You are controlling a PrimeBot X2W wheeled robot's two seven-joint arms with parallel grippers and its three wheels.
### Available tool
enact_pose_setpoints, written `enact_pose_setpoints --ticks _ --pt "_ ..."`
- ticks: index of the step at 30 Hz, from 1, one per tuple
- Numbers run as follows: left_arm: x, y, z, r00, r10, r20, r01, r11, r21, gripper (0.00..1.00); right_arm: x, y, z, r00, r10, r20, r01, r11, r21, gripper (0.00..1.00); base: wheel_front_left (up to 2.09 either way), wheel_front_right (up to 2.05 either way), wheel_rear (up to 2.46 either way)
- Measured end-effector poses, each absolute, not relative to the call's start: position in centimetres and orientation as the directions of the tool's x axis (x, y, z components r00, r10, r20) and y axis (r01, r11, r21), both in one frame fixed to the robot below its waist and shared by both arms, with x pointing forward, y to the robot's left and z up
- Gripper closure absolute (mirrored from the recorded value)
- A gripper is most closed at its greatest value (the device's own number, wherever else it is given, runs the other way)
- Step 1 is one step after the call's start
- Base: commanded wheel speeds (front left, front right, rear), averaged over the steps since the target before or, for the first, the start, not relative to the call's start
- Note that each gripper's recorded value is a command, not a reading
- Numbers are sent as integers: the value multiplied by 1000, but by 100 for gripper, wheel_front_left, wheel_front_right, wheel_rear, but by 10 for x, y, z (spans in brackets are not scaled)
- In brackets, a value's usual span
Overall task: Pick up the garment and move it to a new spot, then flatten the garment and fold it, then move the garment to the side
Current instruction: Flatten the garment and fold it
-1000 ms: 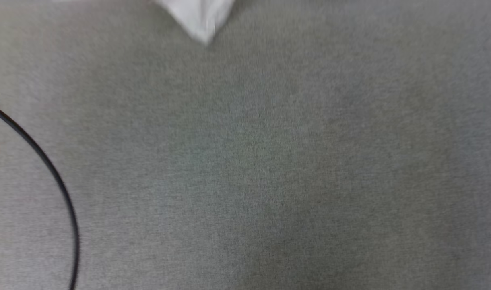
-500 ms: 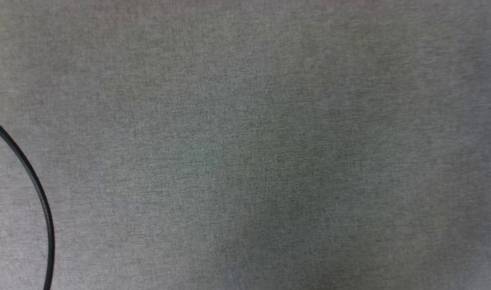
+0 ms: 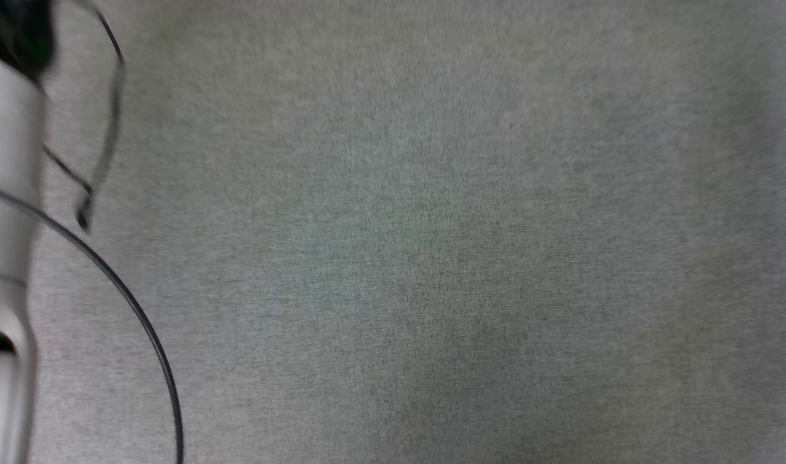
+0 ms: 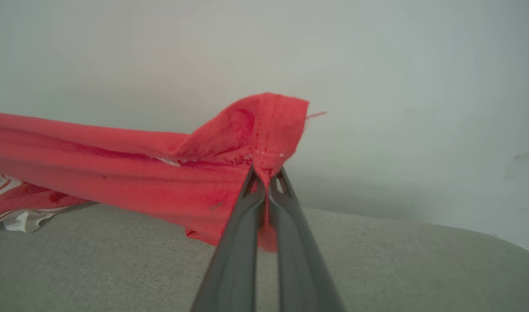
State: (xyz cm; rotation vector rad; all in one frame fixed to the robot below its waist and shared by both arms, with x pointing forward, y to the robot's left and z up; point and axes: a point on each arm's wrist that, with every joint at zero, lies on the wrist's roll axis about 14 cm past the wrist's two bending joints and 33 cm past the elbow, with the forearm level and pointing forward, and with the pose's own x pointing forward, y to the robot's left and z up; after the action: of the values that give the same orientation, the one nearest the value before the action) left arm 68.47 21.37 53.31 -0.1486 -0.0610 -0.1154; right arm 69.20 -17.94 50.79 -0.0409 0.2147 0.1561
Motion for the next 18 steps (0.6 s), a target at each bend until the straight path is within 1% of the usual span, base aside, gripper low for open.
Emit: enact_pose_setpoints --ticks 7,8,10,11,18 --pt "611 220 492 994 -97 -53 83 974 -213 100 615 -181 457 924 156 -350 -154 988 34 100 0 0 0" --pt "599 223 488 993 -94 -65 78 973 -217 100 603 -181 452 918 158 -363 -155 987 39 100 0 0 0" --pt "576 232 483 992 -88 -88 71 981 -183 100 579 -180 441 905 163 -392 -154 987 56 100 0 0 0" --pt "564 237 482 993 -74 -89 55 979 -197 100 567 -180 436 899 163 -407 -149 987 67 100 0 0 0" --pt "478 245 461 991 -27 -134 -4 974 -225 100 495 -188 423 891 164 -424 -126 985 117 100 0 0 0"
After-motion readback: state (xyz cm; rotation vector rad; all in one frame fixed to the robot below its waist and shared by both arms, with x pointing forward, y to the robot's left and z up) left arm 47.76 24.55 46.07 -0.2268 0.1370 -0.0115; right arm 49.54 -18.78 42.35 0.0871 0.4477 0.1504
